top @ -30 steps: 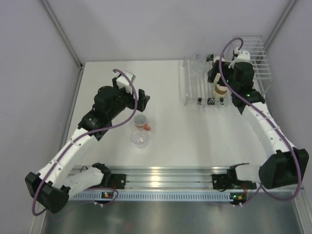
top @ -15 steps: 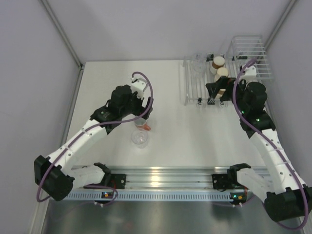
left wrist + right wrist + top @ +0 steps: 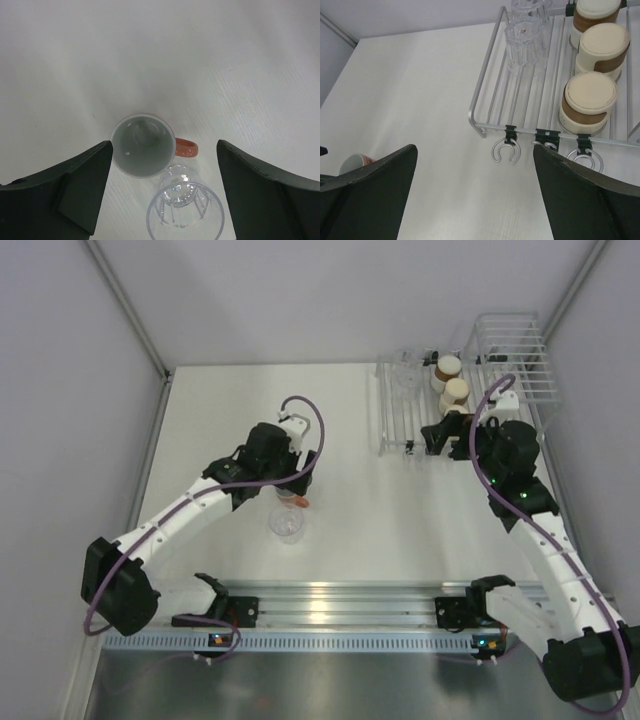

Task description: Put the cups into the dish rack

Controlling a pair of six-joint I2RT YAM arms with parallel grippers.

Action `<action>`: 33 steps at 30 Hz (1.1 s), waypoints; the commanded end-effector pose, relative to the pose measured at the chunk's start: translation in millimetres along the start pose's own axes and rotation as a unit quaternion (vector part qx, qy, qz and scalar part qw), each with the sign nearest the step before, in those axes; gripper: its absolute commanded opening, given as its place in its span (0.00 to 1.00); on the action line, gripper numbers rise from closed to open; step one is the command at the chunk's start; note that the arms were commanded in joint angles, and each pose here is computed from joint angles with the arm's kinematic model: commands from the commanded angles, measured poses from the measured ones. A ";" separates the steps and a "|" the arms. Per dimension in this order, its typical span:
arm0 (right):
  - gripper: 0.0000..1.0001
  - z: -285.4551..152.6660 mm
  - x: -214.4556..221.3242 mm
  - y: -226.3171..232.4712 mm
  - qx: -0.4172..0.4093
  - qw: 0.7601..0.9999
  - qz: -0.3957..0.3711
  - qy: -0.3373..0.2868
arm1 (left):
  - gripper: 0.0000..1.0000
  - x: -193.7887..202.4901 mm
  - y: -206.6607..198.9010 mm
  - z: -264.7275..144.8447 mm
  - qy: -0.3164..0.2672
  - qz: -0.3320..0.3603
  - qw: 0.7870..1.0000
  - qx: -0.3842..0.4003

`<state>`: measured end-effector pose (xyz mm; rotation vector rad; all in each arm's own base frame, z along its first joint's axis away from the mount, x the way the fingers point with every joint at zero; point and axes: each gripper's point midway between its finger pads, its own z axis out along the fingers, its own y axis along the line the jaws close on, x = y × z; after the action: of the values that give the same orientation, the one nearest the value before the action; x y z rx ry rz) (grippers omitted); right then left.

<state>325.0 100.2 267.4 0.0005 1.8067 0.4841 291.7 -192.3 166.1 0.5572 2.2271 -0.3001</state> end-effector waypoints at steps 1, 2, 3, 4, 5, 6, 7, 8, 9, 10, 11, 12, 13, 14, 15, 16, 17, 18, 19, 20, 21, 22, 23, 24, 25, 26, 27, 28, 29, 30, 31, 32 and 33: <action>0.99 -7.6 -22.5 2.5 -0.001 0.999 -0.015 -0.045 | 0.90 11.8 -3.8 2.8 0.018 -0.022 1.000 0.003; 0.99 -7.8 -22.4 1.9 0.000 0.999 -0.014 -0.046 | 0.89 13.2 -4.4 3.6 0.020 -0.023 1.000 0.004; 1.00 -8.1 -22.2 1.3 0.001 0.999 -0.014 -0.046 | 0.89 16.6 -5.1 4.4 0.024 -0.027 0.999 0.003; 0.99 -8.3 -21.9 1.3 0.001 0.999 -0.014 -0.046 | 0.88 20.1 -6.0 6.3 0.030 -0.027 0.999 0.003; 0.99 -8.0 -20.9 1.0 0.001 0.999 -0.013 -0.045 | 0.89 22.3 -8.2 7.6 0.033 -0.027 0.999 0.005; 0.99 -7.4 -19.1 0.3 0.002 0.999 -0.013 -0.043 | 0.89 26.9 -8.7 10.0 0.041 -0.029 0.999 0.005; 0.99 -7.2 -18.9 0.0 0.001 0.999 -0.012 -0.044 | 0.89 29.4 -10.1 12.2 0.046 -0.030 0.998 0.006; 0.99 -7.1 -17.2 0.7 -0.001 0.999 -0.011 -0.042 | 0.89 30.6 -12.0 13.3 0.049 -0.032 0.998 0.007; 1.00 -7.4 -16.6 0.0 0.000 0.999 -0.011 -0.042 | 0.89 33.9 -13.2 16.8 0.056 -0.034 0.998 0.007; 0.99 -7.6 -16.9 0.7 -0.002 0.999 -0.011 -0.043 | 0.89 35.1 -14.2 18.8 0.059 -0.035 0.998 0.006; 0.99 -7.5 -15.2 0.0 -0.001 0.999 -0.010 -0.041 | 0.89 35.9 -14.7 21.1 0.062 -0.036 0.997 0.006; 0.99 -7.8 -15.9 0.2 -0.001 0.999 -0.011 -0.042 | 0.89 39.7 -14.8 25.2 0.072 -0.037 0.997 0.003; 0.99 -8.1 -16.4 0.0 -0.001 0.999 -0.012 -0.043 | 0.89 40.6 -14.8 27.6 0.076 -0.036 0.996 0.003; 0.99 -8.4 -16.2 -0.3 -0.001 0.999 -0.012 -0.043 | 0.89 39.8 -15.2 29.9 0.077 -0.038 0.996 0.002; 0.99 -8.8 -16.2 -0.2 -0.001 0.999 -0.012 -0.043 | 0.89 43.0 -15.4 34.1 0.085 -0.040 0.996 0.001; 0.99 -9.0 -16.3 -0.4 -0.001 0.999 -0.012 -0.044 | 0.89 44.6 -15.5 35.6 0.089 -0.041 0.995 0.000; 0.99 -9.6 -16.9 -0.7 -0.001 0.999 -0.012 -0.045 | 0.89 43.9 -16.4 37.5 0.090 -0.042 0.995 0.000; 0.99 -9.8 -15.8 -1.8 0.001 0.999 -0.011 -0.045 | 0.88 46.4 -16.4 41.0 0.096 -0.042 0.994 -0.001; 1.00 -10.0 -15.9 -2.0 0.001 0.999 -0.011 -0.045 | 0.86 46.3 -16.3 42.5 0.098 -0.042 0.994 -0.002; 0.99 -10.3 -15.5 -2.0 0.001 0.999 -0.011 -0.045 | 0.85 46.6 -16.1 43.9 0.100 -0.042 0.994 -0.003; 0.99 -10.0 -14.5 -2.4 0.001 0.999 -0.011 -0.045 | 0.82 48.8 -15.8 47.2 0.106 -0.040 0.994 -0.004; 1.00 -10.2 -15.1 -1.9 0.000 0.999 -0.011 -0.045 | 0.76 49.0 -14.8 49.0 0.107 -0.040 0.993 -0.008; 0.99 -10.0 -14.4 -2.1 0.000 0.999 -0.011 -0.044 | 0.70 49.9 -14.3 51.8 0.111 -0.038 0.993 -0.010; 1.00 -9.6 -13.9 -2.9 0.001 0.999 -0.011 -0.044 | 0.64 50.9 -13.7 53.5 0.113 -0.037 0.993 -0.012; 1.00 -9.9 -14.2 -2.5 0.000 0.999 -0.011 -0.044 | 0.56 50.9 -13.7 55.0 0.114 -0.035 0.993 -0.013; 0.99 -9.7 -12.9 -3.5 0.001 0.999 -0.011 -0.043 | 0.51 52.2 -12.3 57.1 0.117 -0.033 0.992 -0.017; 0.99 -9.6 -12.4 -3.1 0.001 0.999 -0.011 -0.043 | 0.46 54.2 -11.7 60.0 0.121 -0.032 0.992 -0.019; 1.00 -9.9 -13.3 -3.3 0.001 0.999 -0.011 -0.045 | 0.41 55.6 -11.9 61.5 0.124 -0.031 0.992 -0.019; 0.99 -9.8 -12.8 -4.0 0.002 0.999 -0.010 -0.044 | 0.32 55.3 -12.3 62.7 0.125 -0.031 0.992 -0.019; 1.00 -9.7 -11.8 -3.5 0.001 0.999 -0.011 -0.043 | 0.26 58.0 -12.0 65.6 0.130 -0.031 0.991 -0.019; 0.99 -9.7 -11.9 -3.7 0.001 0.999 -0.011 -0.043 | 0.19 60.1 -11.3 66.7 0.134 -0.030 0.990 -0.022; 0.99 -9.2 -11.0 -3.3 0.000 0.999 -0.011 -0.042 | 0.06 59.6 -11.0 67.8 0.133 -0.031 0.990 -0.023; 0.99 -9.3 -10.6 -3.4 0.000 0.999 -0.011 -0.041 | 0.00 61.4 -10.6 69.4 0.136 -0.030 0.990 -0.025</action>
<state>318.6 95.8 261.8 0.0110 1.7895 0.4725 287.6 -204.5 71.1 0.5372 2.5314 -0.2094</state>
